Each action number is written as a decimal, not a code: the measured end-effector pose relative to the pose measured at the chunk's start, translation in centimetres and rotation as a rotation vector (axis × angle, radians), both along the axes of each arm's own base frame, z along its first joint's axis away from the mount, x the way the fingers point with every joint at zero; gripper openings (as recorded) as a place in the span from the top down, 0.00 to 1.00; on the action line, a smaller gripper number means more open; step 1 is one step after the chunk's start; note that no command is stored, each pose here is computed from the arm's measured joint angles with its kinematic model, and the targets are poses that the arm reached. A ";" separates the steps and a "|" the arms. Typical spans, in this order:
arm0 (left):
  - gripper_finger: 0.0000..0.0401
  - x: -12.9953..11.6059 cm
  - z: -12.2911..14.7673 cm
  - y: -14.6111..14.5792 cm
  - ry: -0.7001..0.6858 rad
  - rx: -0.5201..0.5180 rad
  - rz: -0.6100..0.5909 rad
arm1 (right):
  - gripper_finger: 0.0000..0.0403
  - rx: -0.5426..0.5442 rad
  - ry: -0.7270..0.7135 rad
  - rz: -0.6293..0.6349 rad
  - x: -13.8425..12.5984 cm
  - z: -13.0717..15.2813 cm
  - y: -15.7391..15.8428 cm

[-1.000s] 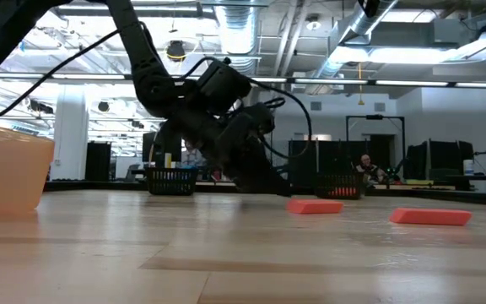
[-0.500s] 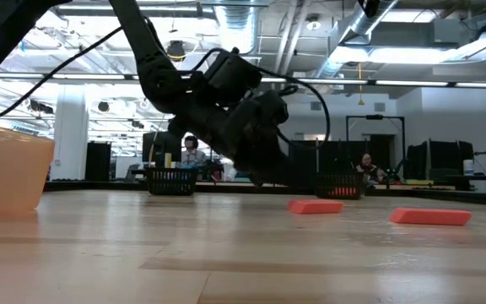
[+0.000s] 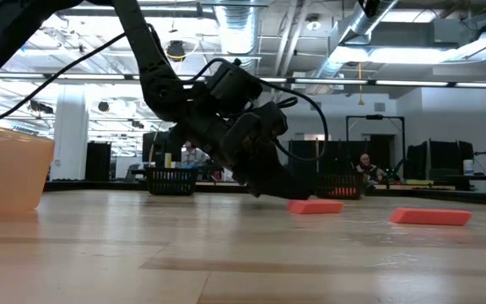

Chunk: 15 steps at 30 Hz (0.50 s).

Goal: Pick & Place School Supplies
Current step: Put the orange eraser into the right black bin

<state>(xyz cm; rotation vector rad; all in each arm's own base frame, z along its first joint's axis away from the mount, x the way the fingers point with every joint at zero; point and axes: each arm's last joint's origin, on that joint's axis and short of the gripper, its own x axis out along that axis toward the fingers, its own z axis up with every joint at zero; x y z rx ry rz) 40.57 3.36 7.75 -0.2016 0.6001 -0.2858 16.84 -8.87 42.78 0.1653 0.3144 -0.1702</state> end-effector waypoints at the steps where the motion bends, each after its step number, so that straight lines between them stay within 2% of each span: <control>1: 1.00 0.0 -0.2 0.0 0.005 0.000 -0.002 | 1.00 -0.001 -0.002 0.000 0.0 0.0 0.0; 15: 1.00 -0.3 -1.3 0.0 0.060 0.021 -0.027 | 1.00 -0.001 -0.001 0.000 0.0 0.0 0.0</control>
